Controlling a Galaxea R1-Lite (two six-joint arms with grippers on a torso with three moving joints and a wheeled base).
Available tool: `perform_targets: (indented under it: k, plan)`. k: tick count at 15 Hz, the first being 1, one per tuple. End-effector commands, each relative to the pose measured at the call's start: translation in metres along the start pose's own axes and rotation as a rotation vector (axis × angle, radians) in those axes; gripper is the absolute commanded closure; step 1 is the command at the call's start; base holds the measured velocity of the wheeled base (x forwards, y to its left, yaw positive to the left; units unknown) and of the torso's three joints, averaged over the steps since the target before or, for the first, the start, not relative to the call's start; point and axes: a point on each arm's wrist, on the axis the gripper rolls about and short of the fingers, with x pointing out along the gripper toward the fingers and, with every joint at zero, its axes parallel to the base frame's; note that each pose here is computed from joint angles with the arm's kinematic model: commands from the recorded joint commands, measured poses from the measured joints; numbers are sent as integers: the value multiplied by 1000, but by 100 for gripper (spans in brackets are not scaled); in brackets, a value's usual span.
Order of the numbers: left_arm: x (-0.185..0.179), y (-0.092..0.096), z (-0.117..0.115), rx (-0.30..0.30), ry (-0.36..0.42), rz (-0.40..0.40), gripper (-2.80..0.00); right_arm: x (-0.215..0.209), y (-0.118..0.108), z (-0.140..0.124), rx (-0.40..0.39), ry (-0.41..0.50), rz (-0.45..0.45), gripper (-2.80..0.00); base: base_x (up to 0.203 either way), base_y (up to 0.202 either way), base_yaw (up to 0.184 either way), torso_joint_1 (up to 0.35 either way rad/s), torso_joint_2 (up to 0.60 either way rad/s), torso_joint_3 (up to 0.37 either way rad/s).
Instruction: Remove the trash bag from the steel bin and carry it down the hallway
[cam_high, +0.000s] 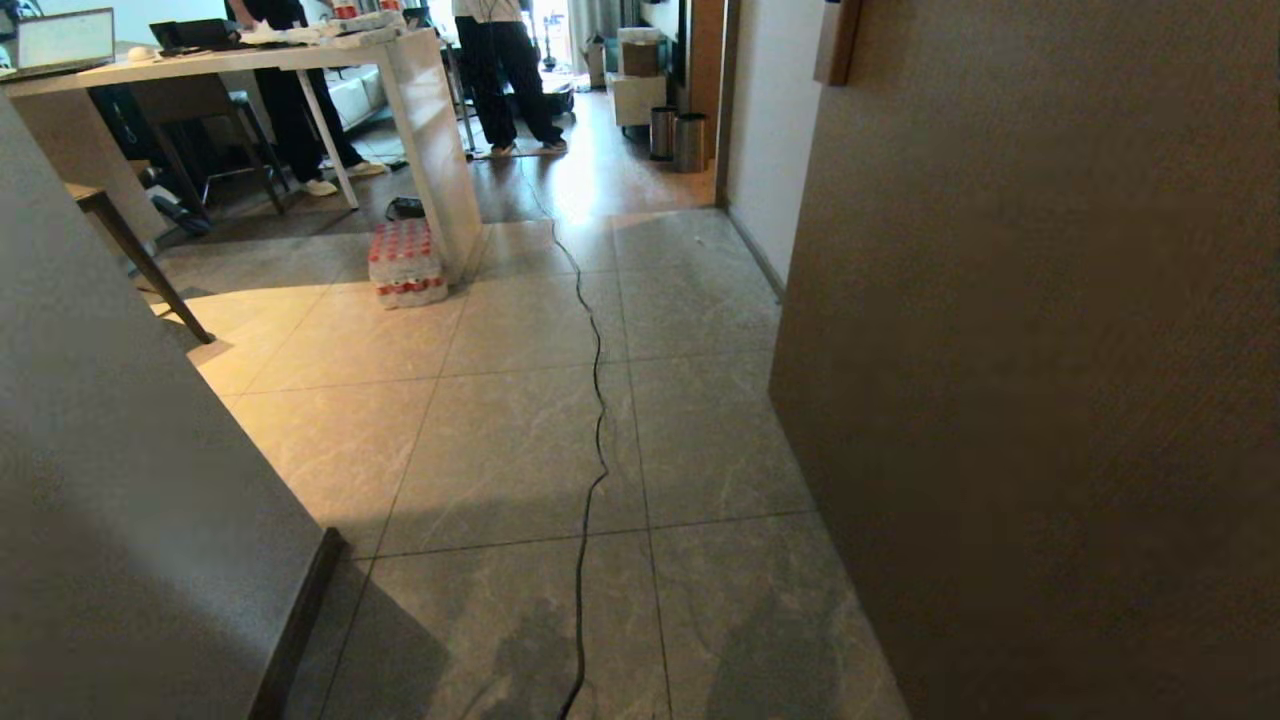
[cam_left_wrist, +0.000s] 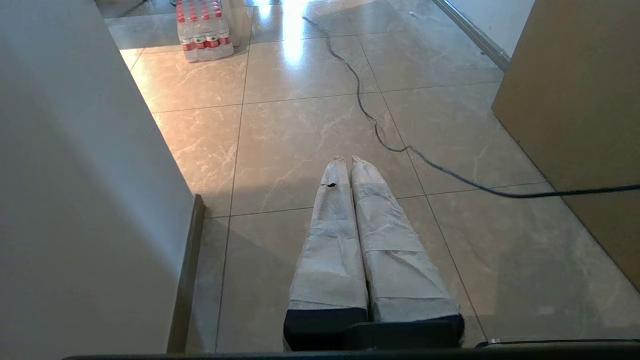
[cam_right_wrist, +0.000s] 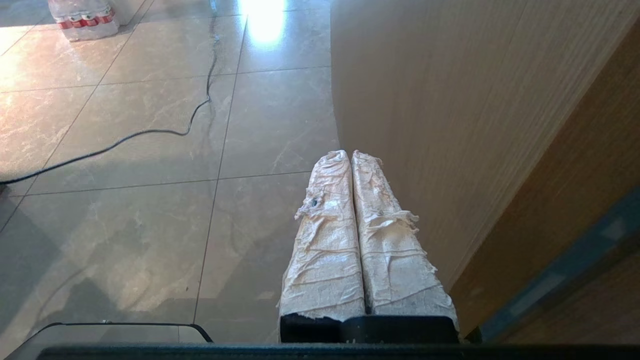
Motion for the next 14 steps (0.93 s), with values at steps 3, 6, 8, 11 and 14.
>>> perform_targets:
  k: [3,6,8,11,14]
  plan:
    - [1,0,-3,20,11,0,0,0,0,0,0,0,0,0,0,0,0,0,0,0]
    - [1,0,-3,24,15,-1,0,0,0,0,0,1,0,0,0,0,0,0,0,0]
    - [1,0,-4,17,15,-1,0,0,0,0,0,0,0,0,0,0,0,0,0,0]
    - [1,0,-3,21,11,0,0,0,0,0,0,1,0,0,1,-91,0,1,0,4]
    - [1,0,-3,9,11,2,0,0,0,0,0,1,0,0,0,-167,-1,2,1,1]
